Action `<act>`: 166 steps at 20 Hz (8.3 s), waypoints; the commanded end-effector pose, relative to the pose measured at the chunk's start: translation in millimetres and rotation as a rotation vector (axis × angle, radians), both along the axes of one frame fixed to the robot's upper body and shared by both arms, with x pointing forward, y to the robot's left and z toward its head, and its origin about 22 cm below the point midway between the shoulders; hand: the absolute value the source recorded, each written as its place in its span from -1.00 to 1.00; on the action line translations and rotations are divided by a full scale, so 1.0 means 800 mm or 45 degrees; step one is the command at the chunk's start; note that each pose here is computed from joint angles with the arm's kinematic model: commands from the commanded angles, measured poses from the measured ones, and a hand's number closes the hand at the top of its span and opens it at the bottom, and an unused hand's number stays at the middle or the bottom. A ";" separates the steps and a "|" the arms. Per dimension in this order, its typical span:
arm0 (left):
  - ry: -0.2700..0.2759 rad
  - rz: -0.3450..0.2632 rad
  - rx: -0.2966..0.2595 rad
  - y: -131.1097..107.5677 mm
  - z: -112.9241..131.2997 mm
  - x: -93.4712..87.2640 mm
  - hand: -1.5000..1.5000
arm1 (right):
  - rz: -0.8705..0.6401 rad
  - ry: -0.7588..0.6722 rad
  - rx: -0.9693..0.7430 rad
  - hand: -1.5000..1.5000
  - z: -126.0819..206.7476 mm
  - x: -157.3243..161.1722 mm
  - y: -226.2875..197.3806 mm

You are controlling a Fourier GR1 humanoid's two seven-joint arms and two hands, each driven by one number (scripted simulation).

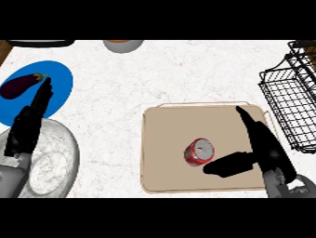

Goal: Pick the can from the tray and place it in the tiered basket

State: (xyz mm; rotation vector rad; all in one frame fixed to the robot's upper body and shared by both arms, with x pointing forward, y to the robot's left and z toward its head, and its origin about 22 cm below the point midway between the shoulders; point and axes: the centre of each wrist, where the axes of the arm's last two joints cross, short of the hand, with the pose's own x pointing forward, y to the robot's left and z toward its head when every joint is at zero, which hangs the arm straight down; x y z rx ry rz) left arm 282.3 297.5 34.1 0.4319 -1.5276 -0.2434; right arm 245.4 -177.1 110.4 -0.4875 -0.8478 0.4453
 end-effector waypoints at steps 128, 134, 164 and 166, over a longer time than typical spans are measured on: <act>-0.034 -0.008 -0.007 -0.010 0.003 -0.007 0.00 | -1.364 0.002 -1.238 1.00 0.105 0.244 -0.239; -0.007 0.037 -0.007 0.004 -0.001 0.010 0.00 | -1.504 0.003 -0.920 -1.00 0.063 0.239 -0.214; 0.018 0.063 0.017 0.025 -0.005 -0.010 0.00 | -1.955 -0.704 -0.787 -1.00 0.168 0.080 -0.113; 0.023 0.015 -0.006 0.000 -0.013 -0.018 0.00 | -1.968 -0.746 -0.789 -1.00 0.150 0.056 -0.115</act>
